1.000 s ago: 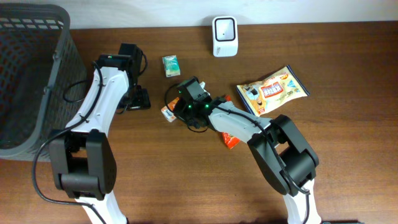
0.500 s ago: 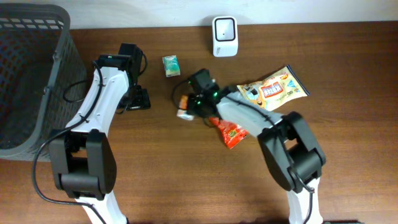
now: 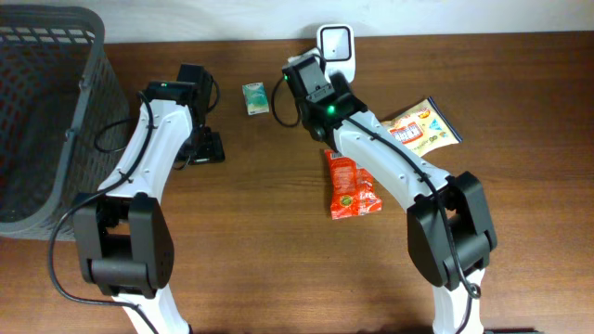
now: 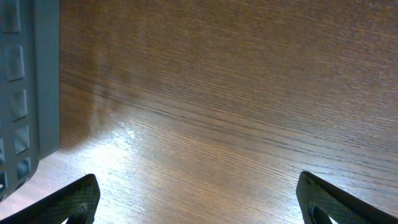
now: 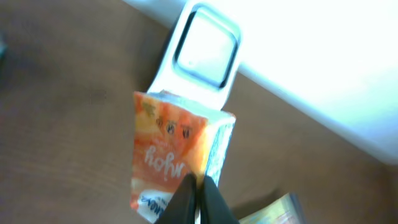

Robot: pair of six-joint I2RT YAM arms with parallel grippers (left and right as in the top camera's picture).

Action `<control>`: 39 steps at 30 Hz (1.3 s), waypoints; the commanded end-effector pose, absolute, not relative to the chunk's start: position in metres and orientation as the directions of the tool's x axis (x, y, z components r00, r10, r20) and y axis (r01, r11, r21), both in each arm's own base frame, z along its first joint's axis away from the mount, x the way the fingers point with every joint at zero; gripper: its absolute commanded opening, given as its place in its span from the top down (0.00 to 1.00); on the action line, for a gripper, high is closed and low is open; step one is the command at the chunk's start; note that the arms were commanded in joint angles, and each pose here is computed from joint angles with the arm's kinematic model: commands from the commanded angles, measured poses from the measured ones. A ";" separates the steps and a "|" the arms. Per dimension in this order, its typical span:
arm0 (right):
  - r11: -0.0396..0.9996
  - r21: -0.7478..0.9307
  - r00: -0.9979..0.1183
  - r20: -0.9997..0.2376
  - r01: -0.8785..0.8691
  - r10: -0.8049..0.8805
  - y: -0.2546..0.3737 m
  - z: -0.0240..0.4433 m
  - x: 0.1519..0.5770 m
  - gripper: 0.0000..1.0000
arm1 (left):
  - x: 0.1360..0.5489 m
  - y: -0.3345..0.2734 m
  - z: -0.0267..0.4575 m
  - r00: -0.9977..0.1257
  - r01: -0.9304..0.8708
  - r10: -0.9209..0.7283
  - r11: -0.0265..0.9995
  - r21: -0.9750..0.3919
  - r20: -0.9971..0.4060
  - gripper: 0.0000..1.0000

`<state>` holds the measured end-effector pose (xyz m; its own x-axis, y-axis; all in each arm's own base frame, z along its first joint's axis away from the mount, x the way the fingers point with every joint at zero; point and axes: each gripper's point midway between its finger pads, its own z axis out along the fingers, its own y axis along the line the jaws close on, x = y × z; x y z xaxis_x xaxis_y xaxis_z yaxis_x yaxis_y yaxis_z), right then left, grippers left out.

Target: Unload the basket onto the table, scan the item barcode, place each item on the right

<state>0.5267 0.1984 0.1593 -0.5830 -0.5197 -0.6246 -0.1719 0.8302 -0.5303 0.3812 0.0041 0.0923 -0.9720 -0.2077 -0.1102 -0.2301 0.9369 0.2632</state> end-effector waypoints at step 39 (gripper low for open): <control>0.570 -0.803 -0.421 -0.584 0.174 -0.694 0.111 0.206 0.623 0.96 | 0.379 0.008 0.088 -0.970 -0.243 -0.222 0.929 0.280 -0.104 0.01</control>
